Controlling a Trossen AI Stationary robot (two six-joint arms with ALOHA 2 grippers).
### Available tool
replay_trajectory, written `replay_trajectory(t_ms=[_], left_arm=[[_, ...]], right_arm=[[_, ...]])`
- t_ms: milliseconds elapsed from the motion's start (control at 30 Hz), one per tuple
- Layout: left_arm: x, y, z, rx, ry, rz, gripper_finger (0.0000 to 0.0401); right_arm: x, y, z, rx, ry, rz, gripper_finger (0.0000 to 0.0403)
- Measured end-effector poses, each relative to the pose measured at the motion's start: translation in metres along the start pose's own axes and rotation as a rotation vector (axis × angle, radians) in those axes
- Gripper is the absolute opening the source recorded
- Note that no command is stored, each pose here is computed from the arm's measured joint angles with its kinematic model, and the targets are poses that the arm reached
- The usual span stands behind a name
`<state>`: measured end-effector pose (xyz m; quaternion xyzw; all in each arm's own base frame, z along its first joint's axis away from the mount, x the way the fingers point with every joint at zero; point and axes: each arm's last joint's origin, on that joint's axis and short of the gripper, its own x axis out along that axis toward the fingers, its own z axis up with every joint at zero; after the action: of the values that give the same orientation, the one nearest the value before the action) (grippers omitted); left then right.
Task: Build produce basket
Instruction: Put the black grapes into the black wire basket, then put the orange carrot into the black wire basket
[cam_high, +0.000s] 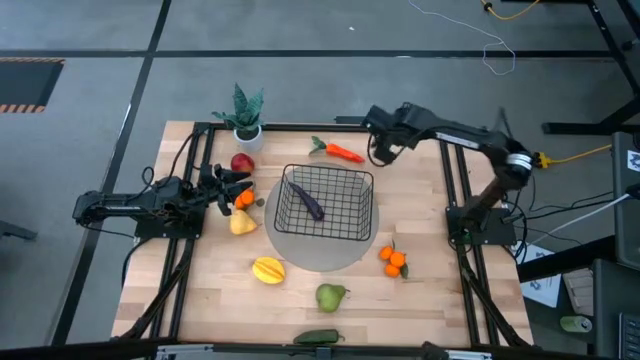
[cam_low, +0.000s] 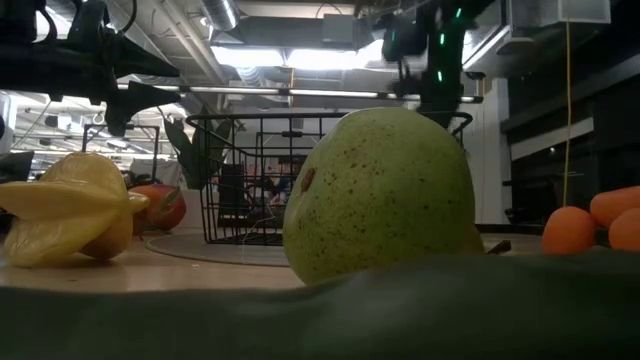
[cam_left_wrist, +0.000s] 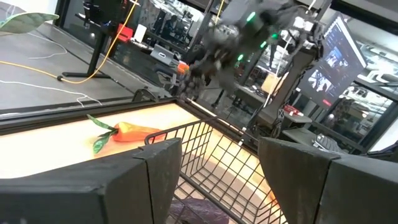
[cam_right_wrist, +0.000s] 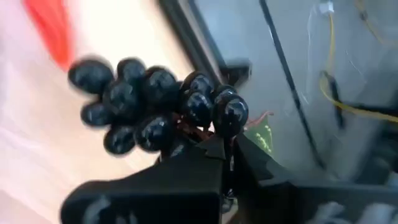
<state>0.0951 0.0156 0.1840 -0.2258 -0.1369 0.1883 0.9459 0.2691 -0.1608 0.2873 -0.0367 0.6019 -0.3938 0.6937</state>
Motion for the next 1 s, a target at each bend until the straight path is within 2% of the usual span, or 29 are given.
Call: replay_trajectory(t_ms=[67, 233, 300, 333, 500, 667, 733, 800, 900, 1000], left_arm=[[0.000, 0.000, 0.000, -0.001, 0.000, 0.000, 0.0202], [0.000, 0.000, 0.000, 0.001, -0.001, 0.001, 0.0202], [0.000, 0.000, 0.000, 0.001, -0.001, 0.002, 0.0202], [0.000, 0.000, 0.000, 0.001, -0.001, 0.002, 0.0202], [0.000, 0.000, 0.000, 0.000, -0.002, 0.003, 0.0202], [0.000, 0.000, 0.000, 0.001, -0.001, 0.003, 0.0202], [0.000, 0.000, 0.000, 0.001, -0.001, 0.003, 0.0202], [0.000, 0.000, 0.000, 0.001, -0.001, 0.003, 0.0202], [0.000, 0.000, 0.000, 0.001, -0.001, 0.003, 0.0202], [0.000, 0.000, 0.000, 0.001, -0.001, 0.003, 0.0202]], right_arm=[[-0.025, -0.003, 0.005, 0.016, -0.120, 0.138, 0.0003], [-0.082, -0.008, 0.005, -0.019, -0.427, 0.614, 0.0005], [-0.096, -0.009, 0.003, -0.039, -0.513, 0.743, 0.0016], [-0.102, -0.009, 0.002, -0.057, -0.550, 0.771, 0.0024], [-0.112, -0.002, 0.000, -0.088, -0.587, 0.786, 0.0083], [-0.117, 0.015, 0.006, -0.149, -0.619, 0.900, 0.0150], [-0.119, 0.020, 0.006, -0.161, -0.622, 0.899, 0.0173], [-0.118, 0.020, 0.006, -0.151, -0.617, 0.843, 0.0189], [-0.116, 0.017, 0.007, -0.111, -0.602, 0.696, 0.0197], [-0.112, 0.012, 0.008, -0.045, -0.581, 0.460, 0.0199]])
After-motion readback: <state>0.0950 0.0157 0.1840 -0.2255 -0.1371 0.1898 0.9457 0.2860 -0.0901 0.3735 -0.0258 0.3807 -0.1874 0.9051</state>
